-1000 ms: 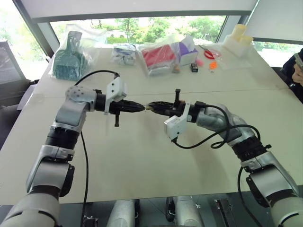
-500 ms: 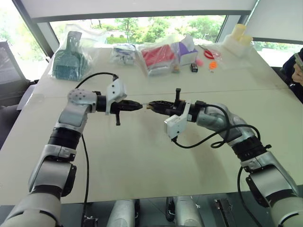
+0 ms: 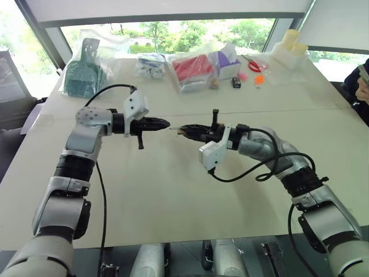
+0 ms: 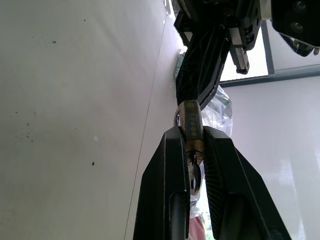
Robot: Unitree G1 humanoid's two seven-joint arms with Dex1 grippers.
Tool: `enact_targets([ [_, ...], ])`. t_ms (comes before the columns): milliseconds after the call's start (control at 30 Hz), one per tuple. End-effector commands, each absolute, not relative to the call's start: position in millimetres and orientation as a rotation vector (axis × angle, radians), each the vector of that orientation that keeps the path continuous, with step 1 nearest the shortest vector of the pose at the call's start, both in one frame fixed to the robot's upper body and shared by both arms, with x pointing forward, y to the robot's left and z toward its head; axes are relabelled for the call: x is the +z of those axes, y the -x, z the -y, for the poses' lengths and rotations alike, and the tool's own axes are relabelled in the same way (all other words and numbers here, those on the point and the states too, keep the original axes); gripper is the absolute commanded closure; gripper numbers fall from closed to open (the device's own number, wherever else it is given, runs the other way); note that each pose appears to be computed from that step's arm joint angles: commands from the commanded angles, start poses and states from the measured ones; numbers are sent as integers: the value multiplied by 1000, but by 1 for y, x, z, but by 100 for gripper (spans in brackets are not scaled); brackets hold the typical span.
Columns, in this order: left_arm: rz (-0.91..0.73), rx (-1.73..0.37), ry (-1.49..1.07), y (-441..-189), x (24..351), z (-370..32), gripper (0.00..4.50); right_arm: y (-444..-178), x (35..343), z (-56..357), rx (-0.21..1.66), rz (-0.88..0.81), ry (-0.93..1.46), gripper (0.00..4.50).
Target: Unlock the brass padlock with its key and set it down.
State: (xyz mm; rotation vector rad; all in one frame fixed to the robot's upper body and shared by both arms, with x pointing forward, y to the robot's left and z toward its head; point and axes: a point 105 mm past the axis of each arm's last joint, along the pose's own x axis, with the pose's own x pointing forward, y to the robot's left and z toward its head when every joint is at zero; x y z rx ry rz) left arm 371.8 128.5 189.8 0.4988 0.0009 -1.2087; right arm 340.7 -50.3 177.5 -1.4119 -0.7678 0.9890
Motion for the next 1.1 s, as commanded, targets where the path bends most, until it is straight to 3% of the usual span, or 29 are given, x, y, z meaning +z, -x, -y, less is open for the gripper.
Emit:
enact_targets([
  [33,22,-1161,-560,-373,196,-141,448,-350,174,58,962,750,1440,450],
  [233,22,-1145,-570,-371,192,-143,448,-362,141,65,1015,648,1482,450],
  [500,17,-1138,-570,-364,185,-143,448,-362,122,67,1082,587,1517,450],
  [600,14,-1138,-564,-362,183,-142,450,-357,118,69,1127,546,1500,325],
  [800,4,-1163,-543,-357,179,-137,450,-347,121,79,1180,470,1487,8],
  [900,-13,-1192,-526,-353,178,-136,450,-346,133,94,1176,358,1412,3],
  [1100,-61,-1244,-506,-344,175,-136,450,-334,166,116,1178,71,944,3],
])
